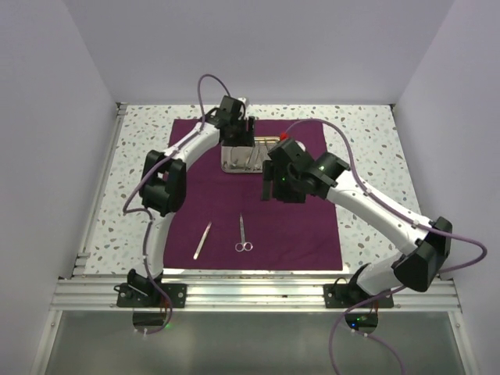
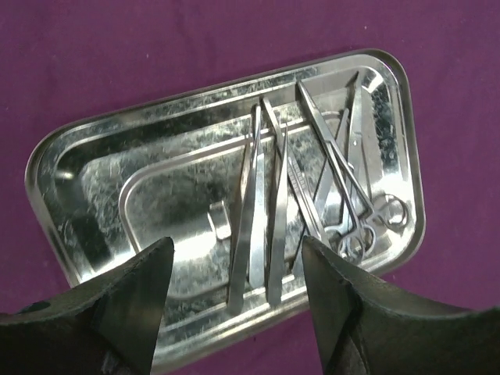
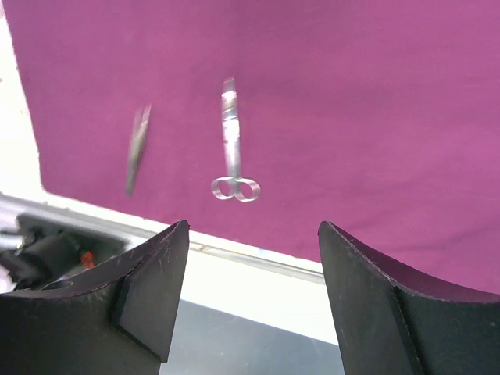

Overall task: Open and lay out the surgical kit
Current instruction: Pick up the medical item from the container.

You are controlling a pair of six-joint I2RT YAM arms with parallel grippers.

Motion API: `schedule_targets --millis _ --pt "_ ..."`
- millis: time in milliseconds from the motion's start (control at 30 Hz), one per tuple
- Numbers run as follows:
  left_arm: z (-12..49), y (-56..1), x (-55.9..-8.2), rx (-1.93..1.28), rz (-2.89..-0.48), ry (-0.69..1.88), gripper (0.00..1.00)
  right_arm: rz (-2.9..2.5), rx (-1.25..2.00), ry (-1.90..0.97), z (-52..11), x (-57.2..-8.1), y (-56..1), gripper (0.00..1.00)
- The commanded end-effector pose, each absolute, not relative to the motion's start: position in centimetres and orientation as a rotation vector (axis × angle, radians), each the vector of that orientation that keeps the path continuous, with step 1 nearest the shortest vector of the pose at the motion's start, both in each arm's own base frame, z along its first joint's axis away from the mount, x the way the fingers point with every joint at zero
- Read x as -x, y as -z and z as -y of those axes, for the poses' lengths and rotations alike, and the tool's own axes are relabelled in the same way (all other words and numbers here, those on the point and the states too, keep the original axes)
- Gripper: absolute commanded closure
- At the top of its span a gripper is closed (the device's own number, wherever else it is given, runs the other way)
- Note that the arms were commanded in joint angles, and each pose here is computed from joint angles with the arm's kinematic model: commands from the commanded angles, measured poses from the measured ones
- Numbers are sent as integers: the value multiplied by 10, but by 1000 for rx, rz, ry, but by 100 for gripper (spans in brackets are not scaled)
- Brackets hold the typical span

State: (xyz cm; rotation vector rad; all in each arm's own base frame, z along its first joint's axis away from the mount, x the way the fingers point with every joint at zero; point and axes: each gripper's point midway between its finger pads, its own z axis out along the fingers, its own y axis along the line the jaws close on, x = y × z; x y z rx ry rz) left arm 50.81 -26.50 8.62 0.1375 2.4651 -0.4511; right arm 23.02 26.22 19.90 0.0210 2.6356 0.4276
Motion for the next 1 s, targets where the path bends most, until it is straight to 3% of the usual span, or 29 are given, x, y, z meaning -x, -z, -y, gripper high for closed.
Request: schedule_targets --millis 0,500,700,967 --pt "281 -84 -528 -209 -2420 466 30 -2650 -78 -247 -215 -235 -195 29" --pt "277 -53 -550 -260 -2425 199 34 -2676 -153 -231 -177 -258 -186 35" --pt "265 -40 -546 -264 -2448 110 45 -2683 -139 -237 -174 -272 -188 37" --pt "265 -27 -542 -285 -2474 105 70 -2689 -124 -240 -171 -282 -189 43"
